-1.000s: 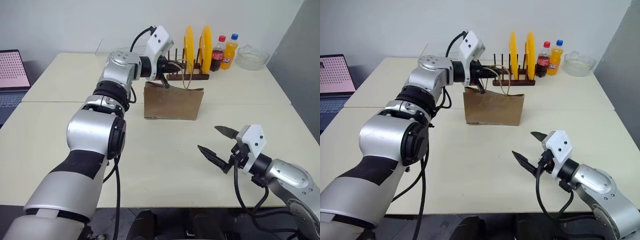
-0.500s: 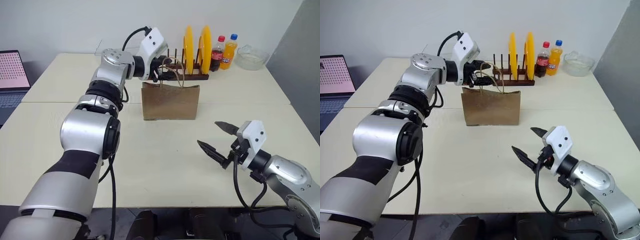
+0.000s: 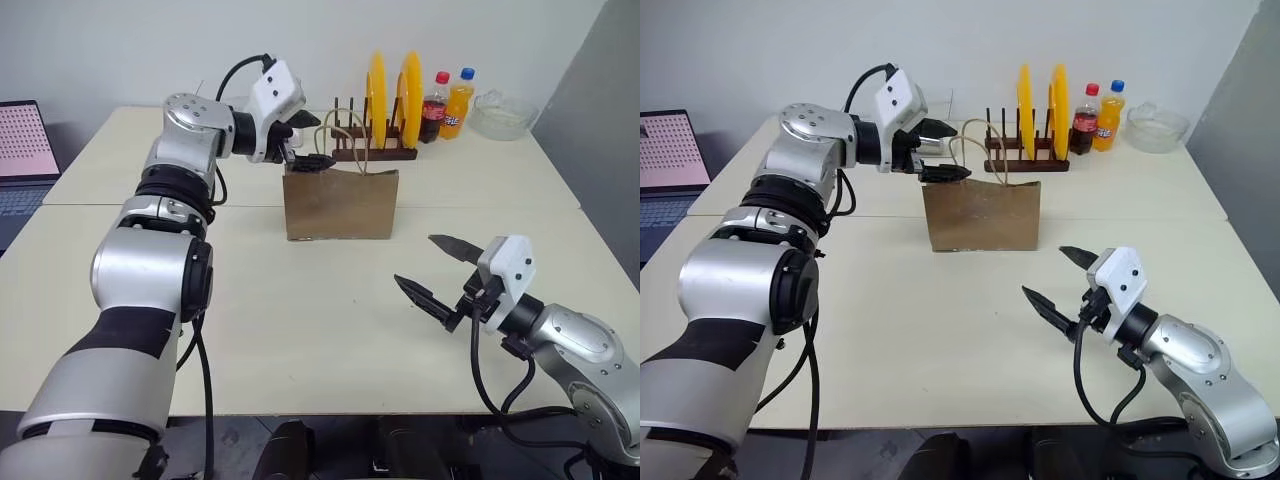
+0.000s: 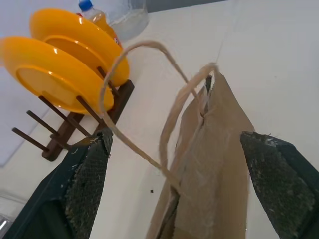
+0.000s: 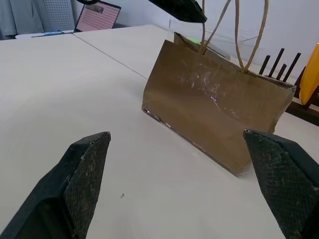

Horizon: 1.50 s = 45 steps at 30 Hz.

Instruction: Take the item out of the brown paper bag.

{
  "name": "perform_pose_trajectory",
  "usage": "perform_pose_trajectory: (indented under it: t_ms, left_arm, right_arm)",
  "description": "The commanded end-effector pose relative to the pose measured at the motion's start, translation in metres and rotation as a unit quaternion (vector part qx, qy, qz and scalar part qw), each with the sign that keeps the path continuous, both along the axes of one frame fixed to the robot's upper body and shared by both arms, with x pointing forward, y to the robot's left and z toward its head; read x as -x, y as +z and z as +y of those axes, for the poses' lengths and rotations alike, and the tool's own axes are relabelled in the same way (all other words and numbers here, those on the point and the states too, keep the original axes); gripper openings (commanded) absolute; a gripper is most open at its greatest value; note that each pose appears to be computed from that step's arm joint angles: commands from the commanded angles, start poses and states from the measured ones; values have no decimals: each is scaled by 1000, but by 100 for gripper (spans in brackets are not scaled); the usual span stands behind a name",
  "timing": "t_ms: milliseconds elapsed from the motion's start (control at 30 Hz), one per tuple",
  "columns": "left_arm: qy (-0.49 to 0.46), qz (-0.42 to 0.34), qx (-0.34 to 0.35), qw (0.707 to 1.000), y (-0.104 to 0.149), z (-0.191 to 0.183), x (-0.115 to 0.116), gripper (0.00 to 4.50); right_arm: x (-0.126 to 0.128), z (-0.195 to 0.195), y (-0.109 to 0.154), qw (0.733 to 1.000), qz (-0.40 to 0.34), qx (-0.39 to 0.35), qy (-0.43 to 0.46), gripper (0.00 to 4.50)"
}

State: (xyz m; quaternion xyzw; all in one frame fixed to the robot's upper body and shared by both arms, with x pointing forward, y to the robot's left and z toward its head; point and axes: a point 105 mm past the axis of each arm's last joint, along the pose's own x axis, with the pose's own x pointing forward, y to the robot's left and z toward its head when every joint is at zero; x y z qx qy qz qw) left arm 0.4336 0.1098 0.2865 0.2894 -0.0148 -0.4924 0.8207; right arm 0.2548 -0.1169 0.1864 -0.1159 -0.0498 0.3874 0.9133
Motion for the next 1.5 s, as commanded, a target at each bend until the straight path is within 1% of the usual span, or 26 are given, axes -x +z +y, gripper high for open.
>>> perform_pose_trajectory:
  t_ms: [33, 300, 400, 500, 567, 700, 833, 933, 1000, 1133, 1300, 1400, 1500]
  left_arm:
    - [-16, -32, 20, 999, 20, 8, 7, 430]
    - [-30, -35, 37, 998, 18, 19, 18, 430]
    - [-31, -42, 43, 998, 18, 25, 24, 430]
    - [-17, -41, 71, 996, 16, 36, 36, 430]
    - [-10, -37, 75, 996, 7, 42, 48, 430]
    - [19, -26, 104, 994, -4, 44, 70, 430]
    - [64, -10, 153, 986, -23, 45, 102, 430]
    - [109, 5, 209, 972, -31, 47, 117, 430]
    - [141, 5, 234, 962, -38, 49, 124, 430]
    - [201, -5, 268, 942, -53, 58, 138, 430]
    - [241, -7, 279, 930, -68, 62, 153, 430]
    - [236, -11, 280, 931, -70, 56, 163, 430]
    - [205, -3, 275, 940, -71, 45, 176, 430]
  right_arm:
    - [3, 2, 11, 1000, -27, -1, 11, 450]
    - [2, 2, 12, 999, -29, 2, 13, 450]
    - [2, 1, 12, 999, -30, 3, 12, 450]
    - [2, 0, 12, 999, -30, 4, 9, 450]
    - [3, -1, 12, 1000, -30, 5, 9, 450]
    - [3, -2, 11, 999, -29, 7, 14, 450]
    - [-2, -4, 16, 999, -38, 2, 14, 450]
    - [-8, -5, 23, 999, -48, -1, 15, 450]
    - [-14, -5, 30, 998, -58, 1, 19, 450]
    - [-39, -3, 51, 996, -80, 11, 35, 450]
    - [-80, 11, 69, 991, -99, 75, 54, 450]
    - [-119, 21, 83, 987, -110, 107, 40, 450]
    - [-162, 22, 96, 980, -124, 154, -2, 450]
